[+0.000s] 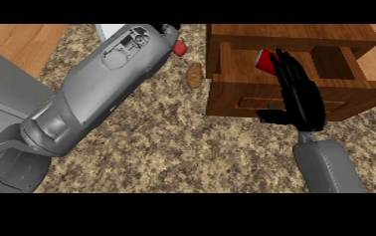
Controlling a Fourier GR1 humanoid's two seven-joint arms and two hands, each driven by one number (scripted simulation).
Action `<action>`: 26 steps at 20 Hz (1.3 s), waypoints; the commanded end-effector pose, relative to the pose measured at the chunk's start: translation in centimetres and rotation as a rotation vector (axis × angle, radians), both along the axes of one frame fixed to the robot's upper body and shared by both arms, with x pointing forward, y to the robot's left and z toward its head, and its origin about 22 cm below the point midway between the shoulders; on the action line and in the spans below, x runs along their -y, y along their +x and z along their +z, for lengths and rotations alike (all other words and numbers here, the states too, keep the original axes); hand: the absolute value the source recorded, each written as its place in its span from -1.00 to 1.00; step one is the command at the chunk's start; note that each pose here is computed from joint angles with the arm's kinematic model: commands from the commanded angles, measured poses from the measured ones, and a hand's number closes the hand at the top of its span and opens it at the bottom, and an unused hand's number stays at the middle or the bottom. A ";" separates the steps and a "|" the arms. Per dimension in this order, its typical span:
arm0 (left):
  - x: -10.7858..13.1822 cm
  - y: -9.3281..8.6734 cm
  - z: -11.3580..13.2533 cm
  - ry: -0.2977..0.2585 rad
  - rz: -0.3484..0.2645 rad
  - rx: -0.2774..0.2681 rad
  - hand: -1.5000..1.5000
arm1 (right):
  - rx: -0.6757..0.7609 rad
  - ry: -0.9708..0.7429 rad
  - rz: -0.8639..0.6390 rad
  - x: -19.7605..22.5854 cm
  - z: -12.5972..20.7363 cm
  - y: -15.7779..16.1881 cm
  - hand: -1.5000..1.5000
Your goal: Pick up the can, place it into the drawer and close the drawer
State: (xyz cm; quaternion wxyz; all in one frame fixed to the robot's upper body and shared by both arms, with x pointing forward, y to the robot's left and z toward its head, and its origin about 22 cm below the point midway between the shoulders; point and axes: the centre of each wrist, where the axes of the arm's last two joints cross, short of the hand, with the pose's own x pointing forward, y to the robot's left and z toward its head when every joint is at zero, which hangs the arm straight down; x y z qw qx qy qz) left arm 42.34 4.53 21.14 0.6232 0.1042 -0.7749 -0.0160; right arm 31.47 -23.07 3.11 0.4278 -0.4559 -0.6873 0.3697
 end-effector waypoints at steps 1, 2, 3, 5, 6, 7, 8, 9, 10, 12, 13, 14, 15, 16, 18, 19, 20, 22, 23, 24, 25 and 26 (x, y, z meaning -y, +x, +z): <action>-2.5 -0.2 1.2 0.003 -0.001 -0.001 -1.00 | -0.083 -0.016 -0.033 -0.4 -3.2 1.4 -1.00; -3.6 -0.1 -0.5 0.004 -0.012 -0.001 -1.00 | -0.079 -0.032 -0.029 0.7 -4.5 0.6 -1.00; -2.8 -0.3 2.5 0.015 -0.012 0.008 -1.00 | -0.065 -0.043 -0.045 0.2 -3.6 2.2 -1.00; -2.3 -0.8 1.5 -0.015 0.003 -0.022 -1.00 | -0.059 -0.061 -0.060 -0.1 -4.8 2.2 -1.00; -4.0 -0.6 1.2 -0.002 0.001 -0.018 -1.00 | -0.044 -0.072 -0.069 0.8 -3.3 3.5 -1.00; -3.2 -1.3 0.9 0.001 -0.003 -0.036 -1.00 | -0.041 -0.076 -0.074 0.5 -3.8 3.7 -1.00; -4.6 -0.7 1.5 0.013 0.002 -0.017 -1.00 | -0.026 -0.075 -0.096 0.4 -3.0 4.9 -1.00; -4.6 -1.4 0.8 0.008 -0.026 -0.023 -1.00 | -0.008 -0.073 -0.093 0.4 -3.4 5.0 -1.00; -4.0 -1.4 -0.3 0.012 0.002 -0.036 -1.00 | -0.003 -0.084 -0.095 0.3 -4.4 4.6 -1.00; -4.7 -2.2 0.3 0.000 -0.029 -0.058 -1.00 | 0.024 -0.060 -0.112 1.2 -2.3 6.6 -1.00; -6.8 -1.2 0.7 0.017 0.018 -0.034 -1.00 | 0.050 -0.062 -0.112 -1.7 -2.5 7.1 -1.00; -6.0 -1.7 1.0 0.009 0.010 -0.048 -1.00 | 0.054 -0.055 -0.113 -1.5 -2.4 7.6 -1.00; -6.1 -2.0 0.2 0.009 -0.007 -0.053 -1.00 | 0.063 -0.051 -0.123 -0.3 -3.2 7.3 -1.00; -7.9 -2.3 0.1 0.014 -0.012 -0.048 -1.00 | 0.065 -0.067 -0.123 -1.5 -0.9 8.9 -1.00; -6.6 -3.2 -0.6 0.012 -0.002 -0.069 -1.00 | 0.066 -0.068 -0.136 -1.5 -0.8 9.4 -1.00; -7.7 -3.3 -1.0 0.023 -0.026 -0.051 -1.00 | 0.070 -0.056 -0.155 -0.7 -0.6 9.7 -1.00; -8.1 -3.9 -1.6 0.027 -0.027 -0.063 -1.00 | 0.080 -0.066 -0.157 -0.7 -1.1 9.5 -1.00; -7.7 -3.8 -2.3 0.021 -0.017 -0.066 -1.00 | 0.108 -0.066 -0.170 -0.9 1.1 10.9 -1.00; -8.6 -3.7 -2.2 0.007 -0.012 -0.075 -1.00 | 0.123 -0.060 -0.165 -2.0 0.3 10.7 -1.00; -7.8 -3.8 -1.6 0.014 -0.027 -0.061 -1.00 | 0.118 -0.060 -0.178 -1.5 0.0 10.7 -1.00; -9.2 -4.0 -2.2 0.009 -0.028 -0.063 -1.00 | 0.132 -0.076 -0.187 -1.3 1.2 11.3 -1.00; -7.8 -4.6 -2.7 0.008 -0.022 -0.060 -1.00 | 0.138 -0.068 -0.168 -1.3 1.0 11.3 -1.00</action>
